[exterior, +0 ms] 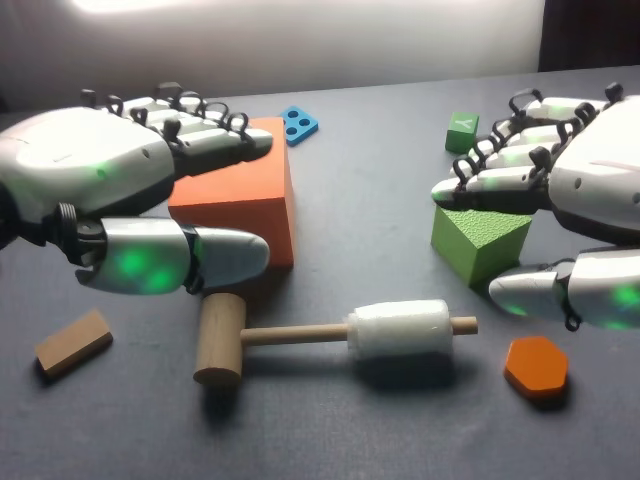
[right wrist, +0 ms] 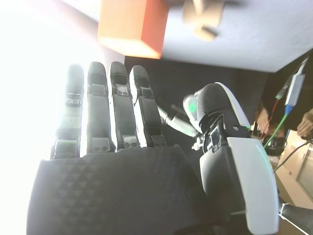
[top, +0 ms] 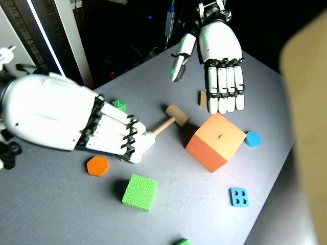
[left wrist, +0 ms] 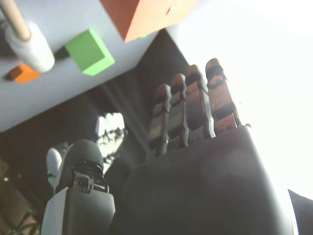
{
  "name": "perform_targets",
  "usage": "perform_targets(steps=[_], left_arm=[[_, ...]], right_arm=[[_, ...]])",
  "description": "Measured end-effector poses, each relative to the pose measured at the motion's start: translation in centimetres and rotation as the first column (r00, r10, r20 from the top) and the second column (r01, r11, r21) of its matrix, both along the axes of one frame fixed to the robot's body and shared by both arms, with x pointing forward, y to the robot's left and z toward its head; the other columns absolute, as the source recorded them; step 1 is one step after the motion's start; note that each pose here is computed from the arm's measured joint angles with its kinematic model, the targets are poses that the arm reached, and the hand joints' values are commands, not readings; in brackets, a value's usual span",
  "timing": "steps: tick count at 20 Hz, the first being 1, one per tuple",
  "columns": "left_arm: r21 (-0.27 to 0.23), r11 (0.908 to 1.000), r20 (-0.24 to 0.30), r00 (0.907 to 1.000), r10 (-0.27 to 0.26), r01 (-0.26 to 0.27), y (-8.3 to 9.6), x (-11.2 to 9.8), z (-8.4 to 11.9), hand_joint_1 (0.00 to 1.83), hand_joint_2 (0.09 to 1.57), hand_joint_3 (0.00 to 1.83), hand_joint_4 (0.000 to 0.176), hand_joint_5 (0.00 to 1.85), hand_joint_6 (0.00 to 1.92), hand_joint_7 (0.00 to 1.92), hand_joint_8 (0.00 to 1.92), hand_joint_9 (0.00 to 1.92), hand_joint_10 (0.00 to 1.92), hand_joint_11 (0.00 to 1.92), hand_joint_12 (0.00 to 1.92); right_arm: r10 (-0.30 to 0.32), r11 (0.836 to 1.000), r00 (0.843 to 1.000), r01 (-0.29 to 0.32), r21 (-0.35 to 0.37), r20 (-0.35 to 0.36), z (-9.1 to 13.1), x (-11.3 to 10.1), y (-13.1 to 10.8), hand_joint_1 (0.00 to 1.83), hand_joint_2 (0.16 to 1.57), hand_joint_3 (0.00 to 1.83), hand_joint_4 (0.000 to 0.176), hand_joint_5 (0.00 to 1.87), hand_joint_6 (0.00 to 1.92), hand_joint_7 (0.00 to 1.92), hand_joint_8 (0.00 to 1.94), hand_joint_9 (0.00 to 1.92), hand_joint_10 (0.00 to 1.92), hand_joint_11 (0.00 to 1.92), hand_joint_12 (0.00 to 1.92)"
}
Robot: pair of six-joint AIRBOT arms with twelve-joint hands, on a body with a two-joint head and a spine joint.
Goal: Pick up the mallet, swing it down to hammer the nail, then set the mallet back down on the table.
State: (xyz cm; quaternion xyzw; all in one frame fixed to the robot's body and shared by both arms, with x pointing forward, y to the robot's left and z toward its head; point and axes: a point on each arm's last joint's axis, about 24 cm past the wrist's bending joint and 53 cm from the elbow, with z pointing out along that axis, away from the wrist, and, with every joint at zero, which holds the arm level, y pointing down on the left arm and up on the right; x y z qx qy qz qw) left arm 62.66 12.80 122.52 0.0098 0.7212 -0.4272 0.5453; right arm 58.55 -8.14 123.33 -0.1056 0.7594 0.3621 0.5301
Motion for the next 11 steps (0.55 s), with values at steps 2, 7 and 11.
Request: perform_targets(steps=[2,7,11], left_arm=[[0.0,1.0,-0.004,1.0,0.001,-0.001,0.0,0.0,-0.1,0.0,1.24,0.0,0.0,0.14,0.0,0.14,0.0,0.11,0.0,0.04,0.05],[-0.003,0.9997,-0.01,0.9997,-0.023,0.023,-1.0,-0.8,-0.2,0.0,1.24,0.0,0.0,0.13,0.0,0.12,0.0,0.1,0.0,0.04,0.04],[-0.008,0.9997,-0.013,0.9997,-0.022,0.022,-1.0,-0.8,-0.2,0.0,1.24,0.0,0.0,0.14,0.0,0.13,0.0,0.11,0.0,0.05,0.05]], right_arm=[[-0.019,1.0,1.0,0.018,0.013,0.018,0.5,0.4,0.0,0.17,1.32,0.0,0.0,0.28,0.0,0.27,0.0,0.24,0.0,0.0,0.63],[0.0,0.999,1.0,-0.001,0.035,0.03,1.3,0.2,1.0,0.16,1.33,0.0,0.0,0.28,0.0,0.28,0.0,0.25,0.01,0.0,0.65],[0.002,0.999,0.999,-0.003,0.034,0.032,1.3,0.2,1.1,0.18,1.32,0.0,0.0,0.29,0.01,0.29,0.01,0.27,0.01,0.0,0.69]])
